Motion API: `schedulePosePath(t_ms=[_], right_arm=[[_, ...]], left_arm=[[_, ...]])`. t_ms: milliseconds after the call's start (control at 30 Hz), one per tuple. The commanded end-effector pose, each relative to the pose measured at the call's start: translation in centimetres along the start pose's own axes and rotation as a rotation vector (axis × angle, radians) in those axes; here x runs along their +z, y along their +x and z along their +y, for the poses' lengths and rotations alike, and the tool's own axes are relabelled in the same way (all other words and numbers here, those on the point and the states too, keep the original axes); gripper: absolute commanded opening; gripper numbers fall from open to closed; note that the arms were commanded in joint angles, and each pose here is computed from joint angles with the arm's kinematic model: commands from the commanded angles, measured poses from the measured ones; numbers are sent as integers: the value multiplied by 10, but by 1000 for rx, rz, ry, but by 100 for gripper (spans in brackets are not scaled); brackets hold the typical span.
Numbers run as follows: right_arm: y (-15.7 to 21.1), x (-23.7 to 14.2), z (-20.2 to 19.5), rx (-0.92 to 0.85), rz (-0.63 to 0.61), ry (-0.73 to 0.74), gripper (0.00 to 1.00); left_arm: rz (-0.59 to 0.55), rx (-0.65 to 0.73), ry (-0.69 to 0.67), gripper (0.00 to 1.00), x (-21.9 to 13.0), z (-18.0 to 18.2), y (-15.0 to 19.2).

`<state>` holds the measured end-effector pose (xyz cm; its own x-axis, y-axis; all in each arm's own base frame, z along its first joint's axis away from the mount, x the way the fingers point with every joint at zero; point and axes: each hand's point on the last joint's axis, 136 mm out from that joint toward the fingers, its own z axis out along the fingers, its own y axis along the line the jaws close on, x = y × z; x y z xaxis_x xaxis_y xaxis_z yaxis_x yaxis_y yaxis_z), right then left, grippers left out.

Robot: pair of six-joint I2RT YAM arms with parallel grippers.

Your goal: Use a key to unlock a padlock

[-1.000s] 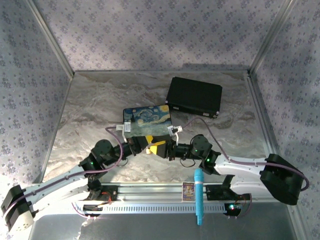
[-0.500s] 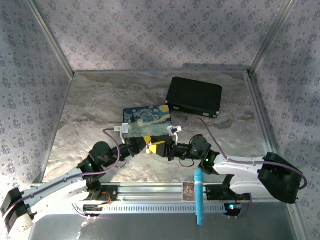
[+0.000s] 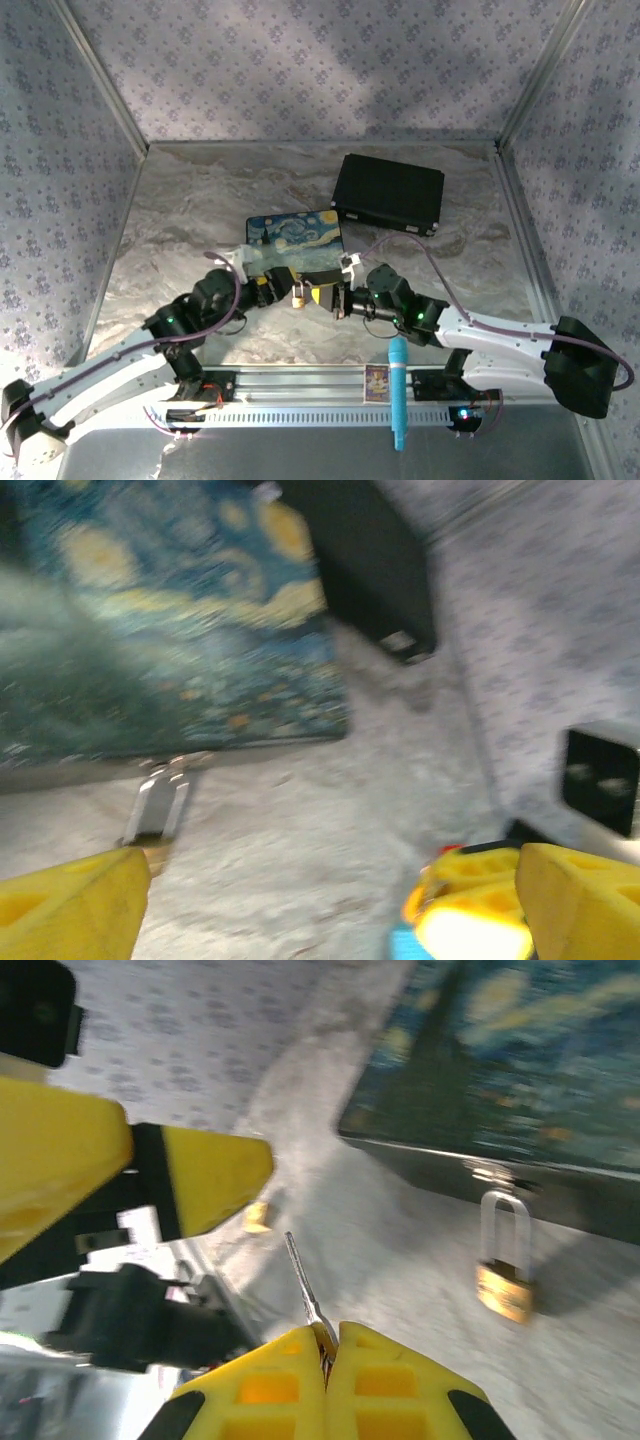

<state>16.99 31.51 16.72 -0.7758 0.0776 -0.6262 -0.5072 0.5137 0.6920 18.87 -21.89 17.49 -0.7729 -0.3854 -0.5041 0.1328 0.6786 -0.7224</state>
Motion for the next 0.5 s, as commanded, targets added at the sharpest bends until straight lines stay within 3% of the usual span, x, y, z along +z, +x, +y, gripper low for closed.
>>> schedulePosePath(t_ms=[0,233,467], right_arm=[[18,-5,-45,-22,76,216,0],[32,-3,-59,-18,129,264,0],[41,0,-69,-11,156,293,0]], left_arm=[[100,90,-214,90,13,41,21],[92,145,-168,79,51,46,32],[154,201,-175,70,76,45,43]])
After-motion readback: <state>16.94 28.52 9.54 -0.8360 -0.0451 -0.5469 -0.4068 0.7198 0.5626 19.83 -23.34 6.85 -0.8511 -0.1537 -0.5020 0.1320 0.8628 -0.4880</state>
